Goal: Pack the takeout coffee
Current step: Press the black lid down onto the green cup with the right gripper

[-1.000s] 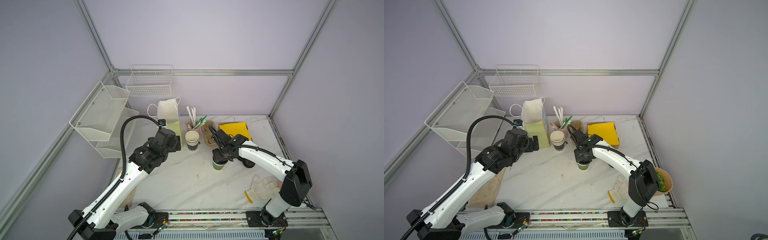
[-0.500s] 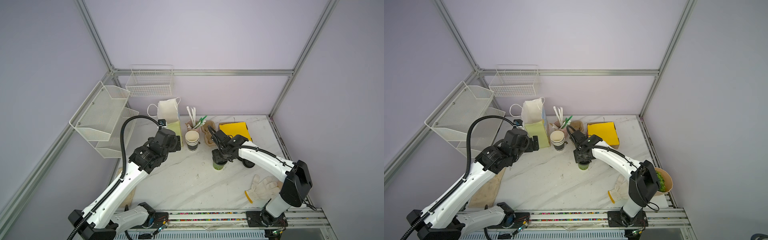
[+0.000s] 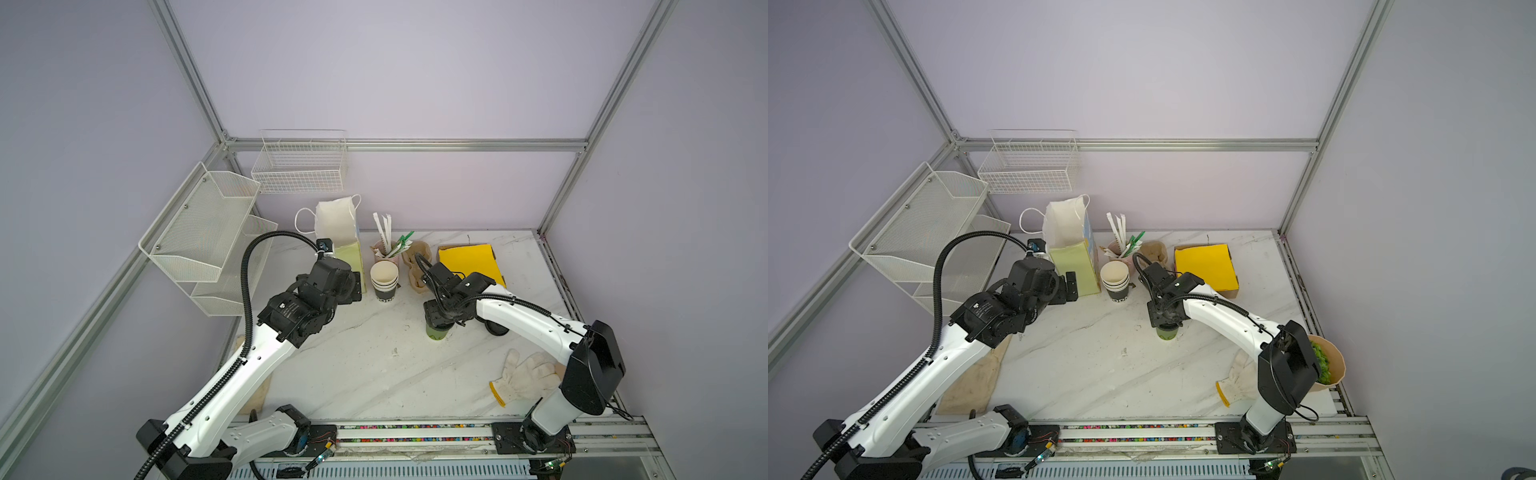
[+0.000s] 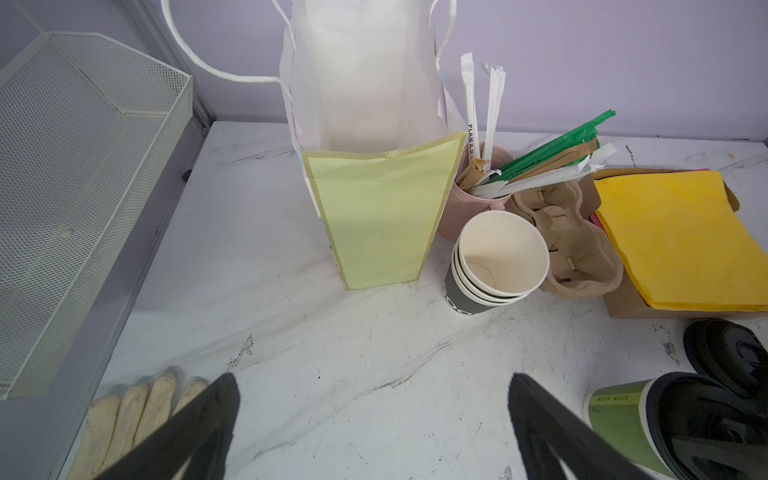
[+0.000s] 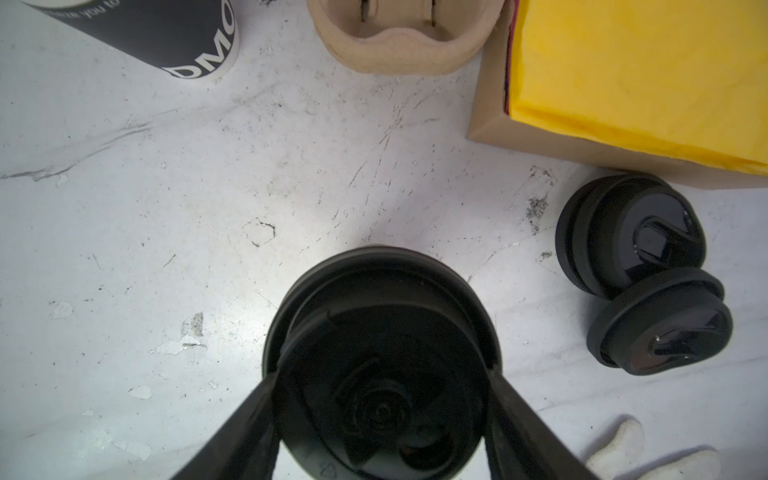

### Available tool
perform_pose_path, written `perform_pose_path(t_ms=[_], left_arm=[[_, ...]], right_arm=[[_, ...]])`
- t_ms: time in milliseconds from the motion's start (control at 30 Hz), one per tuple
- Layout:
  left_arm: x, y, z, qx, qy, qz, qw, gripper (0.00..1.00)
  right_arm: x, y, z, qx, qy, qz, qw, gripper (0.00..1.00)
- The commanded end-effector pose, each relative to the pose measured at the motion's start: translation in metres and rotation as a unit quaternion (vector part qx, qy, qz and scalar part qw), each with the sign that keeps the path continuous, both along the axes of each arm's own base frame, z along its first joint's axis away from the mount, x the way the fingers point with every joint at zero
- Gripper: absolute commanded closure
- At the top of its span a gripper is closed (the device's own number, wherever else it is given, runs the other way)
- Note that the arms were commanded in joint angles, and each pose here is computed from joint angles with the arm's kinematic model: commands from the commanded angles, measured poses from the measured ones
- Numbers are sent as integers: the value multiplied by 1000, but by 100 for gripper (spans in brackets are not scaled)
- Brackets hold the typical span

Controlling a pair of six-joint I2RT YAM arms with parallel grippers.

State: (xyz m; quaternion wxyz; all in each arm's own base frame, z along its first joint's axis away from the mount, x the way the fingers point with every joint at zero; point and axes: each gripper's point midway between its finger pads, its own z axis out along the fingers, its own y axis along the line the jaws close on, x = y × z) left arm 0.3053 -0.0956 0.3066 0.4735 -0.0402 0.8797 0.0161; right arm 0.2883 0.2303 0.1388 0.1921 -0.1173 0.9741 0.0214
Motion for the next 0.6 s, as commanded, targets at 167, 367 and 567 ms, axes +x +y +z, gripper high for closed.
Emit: perform_pose_path(t_ms=[167,367,567], left_arm=[[3,0,-10,9,5,-2,1000,0],[4,-4,-13,6,13,-11,1000,0],[5,-19,-23,-13,35,-37,999,0]], right_arm=[[-22,-5,-20,-7,55,0,998,35],[-32,0,-26,-4,97,16,995,35],[-36,-6,-35,-13,127,24,992,35]])
